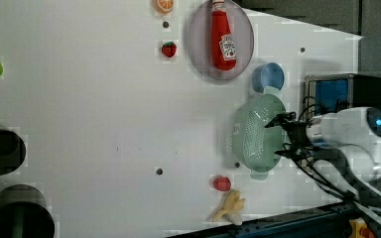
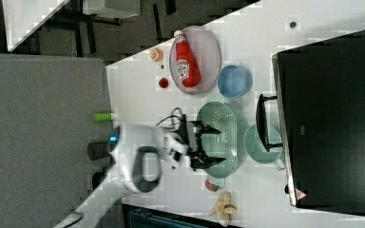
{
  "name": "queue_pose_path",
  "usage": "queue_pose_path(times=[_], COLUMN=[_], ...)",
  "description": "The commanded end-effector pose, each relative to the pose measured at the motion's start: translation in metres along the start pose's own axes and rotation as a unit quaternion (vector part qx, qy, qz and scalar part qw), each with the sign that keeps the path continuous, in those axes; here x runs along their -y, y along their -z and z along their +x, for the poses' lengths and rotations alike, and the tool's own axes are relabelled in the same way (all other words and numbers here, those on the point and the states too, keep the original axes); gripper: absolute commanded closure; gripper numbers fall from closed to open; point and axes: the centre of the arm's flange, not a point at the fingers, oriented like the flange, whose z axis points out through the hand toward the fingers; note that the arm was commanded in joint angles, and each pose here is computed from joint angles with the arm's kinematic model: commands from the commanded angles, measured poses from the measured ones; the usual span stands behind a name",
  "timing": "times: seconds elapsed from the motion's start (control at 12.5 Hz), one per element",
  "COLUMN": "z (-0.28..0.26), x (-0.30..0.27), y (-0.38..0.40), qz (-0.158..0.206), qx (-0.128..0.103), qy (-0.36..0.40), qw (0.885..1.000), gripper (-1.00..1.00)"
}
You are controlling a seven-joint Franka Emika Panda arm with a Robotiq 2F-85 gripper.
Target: Drag strainer left to right.
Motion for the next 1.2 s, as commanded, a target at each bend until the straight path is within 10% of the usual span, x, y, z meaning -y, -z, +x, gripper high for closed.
queue_pose_path(times=[0.08,0.4,1.2], z=[0.030,0.026,0.034], x=[0.007,-0.039,-0.096], y=[0.138,0.274,0.382], qz=[0.062,0.088,0.077], qx=[-0.032,0.053,0.032], qy=[0.076,0.161,0.198], qw=[0.995,0.982,0.977], gripper=[-1.00,-1.00,-1.00])
